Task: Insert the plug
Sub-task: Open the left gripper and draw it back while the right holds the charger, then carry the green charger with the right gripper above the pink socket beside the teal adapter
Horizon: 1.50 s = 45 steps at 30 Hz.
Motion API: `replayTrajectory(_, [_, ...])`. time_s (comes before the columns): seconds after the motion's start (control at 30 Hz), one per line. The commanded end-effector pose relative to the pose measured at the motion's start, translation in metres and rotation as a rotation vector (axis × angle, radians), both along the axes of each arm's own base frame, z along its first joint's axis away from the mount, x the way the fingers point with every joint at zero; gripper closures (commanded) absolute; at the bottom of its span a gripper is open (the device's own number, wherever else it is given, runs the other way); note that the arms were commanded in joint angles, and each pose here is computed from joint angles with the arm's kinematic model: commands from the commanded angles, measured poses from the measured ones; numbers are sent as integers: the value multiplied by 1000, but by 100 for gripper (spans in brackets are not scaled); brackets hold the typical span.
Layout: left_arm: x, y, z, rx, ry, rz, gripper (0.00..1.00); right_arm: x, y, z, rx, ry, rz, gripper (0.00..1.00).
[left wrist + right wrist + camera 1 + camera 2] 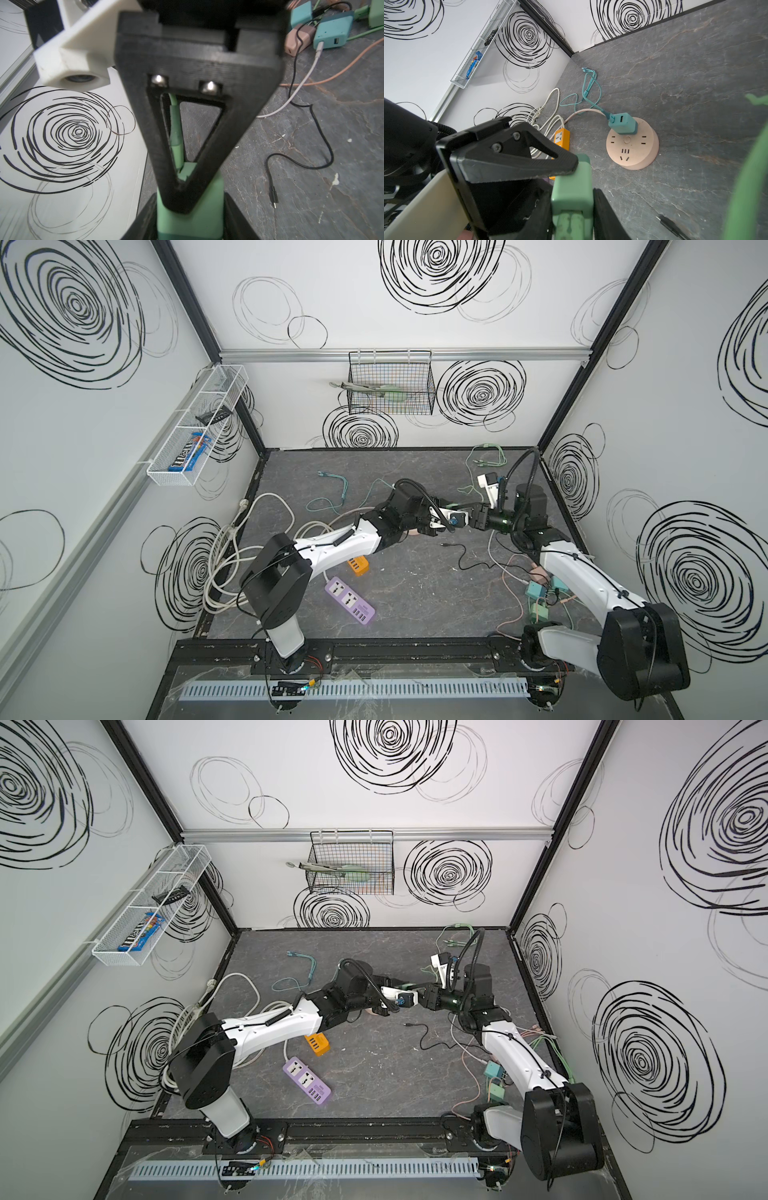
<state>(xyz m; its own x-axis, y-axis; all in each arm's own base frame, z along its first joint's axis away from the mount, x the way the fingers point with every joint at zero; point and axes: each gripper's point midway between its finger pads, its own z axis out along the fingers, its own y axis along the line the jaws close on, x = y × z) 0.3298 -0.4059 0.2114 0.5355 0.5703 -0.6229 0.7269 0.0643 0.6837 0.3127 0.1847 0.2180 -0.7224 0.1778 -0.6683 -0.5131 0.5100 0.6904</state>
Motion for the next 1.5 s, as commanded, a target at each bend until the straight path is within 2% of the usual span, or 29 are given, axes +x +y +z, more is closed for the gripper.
replayTrajectory(0.0, [0,-2,33,-68,-59,-17,99,0,3,18,3,-74,20,75])
replayTrajectory(0.03, [0,-2,35,-77,-57,-13,98,0,3,17,-3,-77,18,79])
replayTrajectory(0.1, [3,-2,43,-115,-50,6,84,1,2,17,-17,-87,16,85])
replayTrajectory(0.17, [7,0,55,-166,-34,39,76,3,1,17,-31,-101,9,92])
replayTrajectory(0.23, [17,7,68,-237,-19,110,52,7,0,20,-45,-135,-4,100])
replayTrajectory(0.27, [21,12,77,-287,-10,158,40,10,-2,24,-52,-163,-18,100])
replayTrajectory(0.4, [24,42,99,-459,59,280,3,27,-5,35,-105,-314,-69,100])
replayTrajectory(0.57, [12,81,128,-692,118,383,4,44,7,44,-165,-457,-31,100])
replayTrajectory(0.7, [1,109,133,-791,198,464,4,56,19,40,-243,-568,10,100])
replayTrajectory(0.87, [-9,143,122,-807,208,578,4,48,34,19,-433,-811,230,100])
replayTrajectory(0.93, [-11,153,108,-770,227,629,4,47,35,9,-518,-909,301,99])
replayTrajectory(1.03, [-12,166,95,-751,257,696,4,39,40,-1,-557,-1004,390,99])
replayTrajectory(1.13, [-13,173,81,-775,351,743,4,30,45,-16,-578,-1072,482,99])
replayTrajectory(1.23, [-16,173,64,-759,433,762,4,31,49,-34,-648,-1072,570,99])
replayTrajectory(1.33, [-12,179,52,-743,456,828,4,35,49,-46,-703,-1045,634,99])
replayTrajectory(1.47, [-8,189,44,-740,445,889,4,31,54,-55,-683,-1020,712,99])
